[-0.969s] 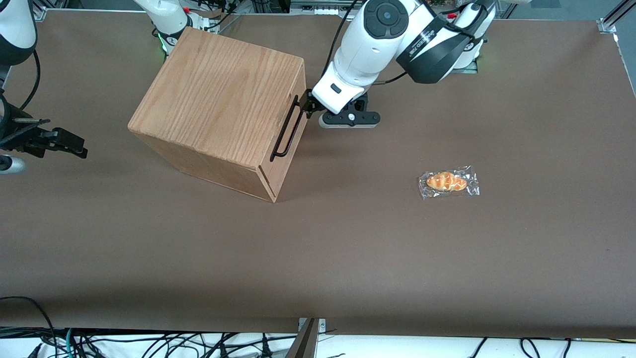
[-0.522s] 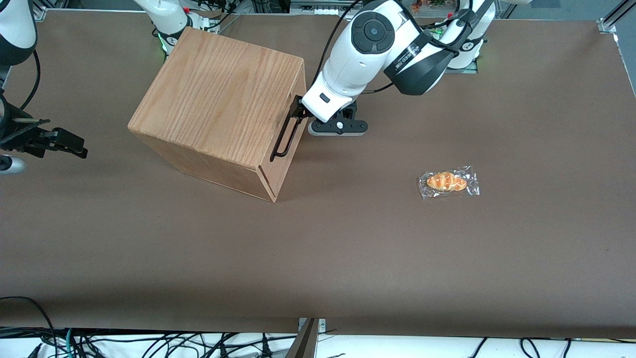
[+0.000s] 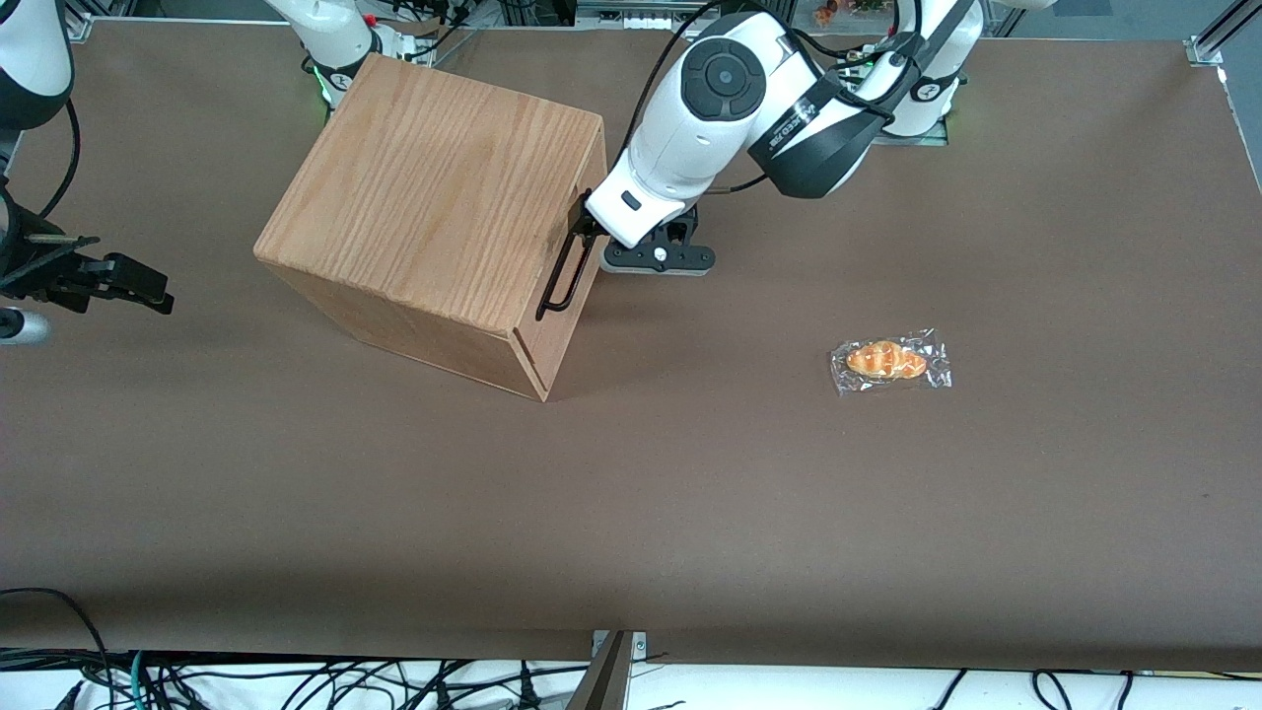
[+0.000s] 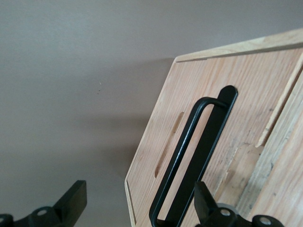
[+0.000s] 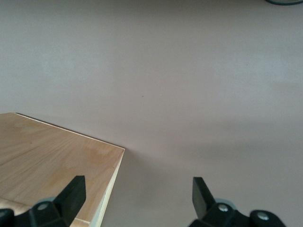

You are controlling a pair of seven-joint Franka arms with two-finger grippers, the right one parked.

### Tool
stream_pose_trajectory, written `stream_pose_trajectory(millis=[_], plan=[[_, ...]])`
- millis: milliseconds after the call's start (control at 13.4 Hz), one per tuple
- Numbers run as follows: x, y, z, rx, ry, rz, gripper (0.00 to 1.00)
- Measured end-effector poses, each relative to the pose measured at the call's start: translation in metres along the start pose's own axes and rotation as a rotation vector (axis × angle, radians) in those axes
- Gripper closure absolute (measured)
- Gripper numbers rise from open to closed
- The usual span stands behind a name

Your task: Open top drawer with left arm

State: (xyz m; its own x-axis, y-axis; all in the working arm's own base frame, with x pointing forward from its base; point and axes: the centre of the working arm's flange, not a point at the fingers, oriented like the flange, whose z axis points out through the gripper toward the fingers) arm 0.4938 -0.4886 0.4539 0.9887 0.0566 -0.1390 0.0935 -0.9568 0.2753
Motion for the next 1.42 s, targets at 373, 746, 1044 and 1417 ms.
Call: stream_pose_trajectory(millis=[373,746,1044,1417], plan=[[0.009,-0.002,0.015,0.024,0.021,0.034,0.0],[0.007,0.006,0.036,0.013,0.019,0.051,0.0],[0.004,0.009,0.052,0.043,0.021,0.076,0.0],[0.003,0.01,0.06,0.051,0.013,0.08,0.0]])
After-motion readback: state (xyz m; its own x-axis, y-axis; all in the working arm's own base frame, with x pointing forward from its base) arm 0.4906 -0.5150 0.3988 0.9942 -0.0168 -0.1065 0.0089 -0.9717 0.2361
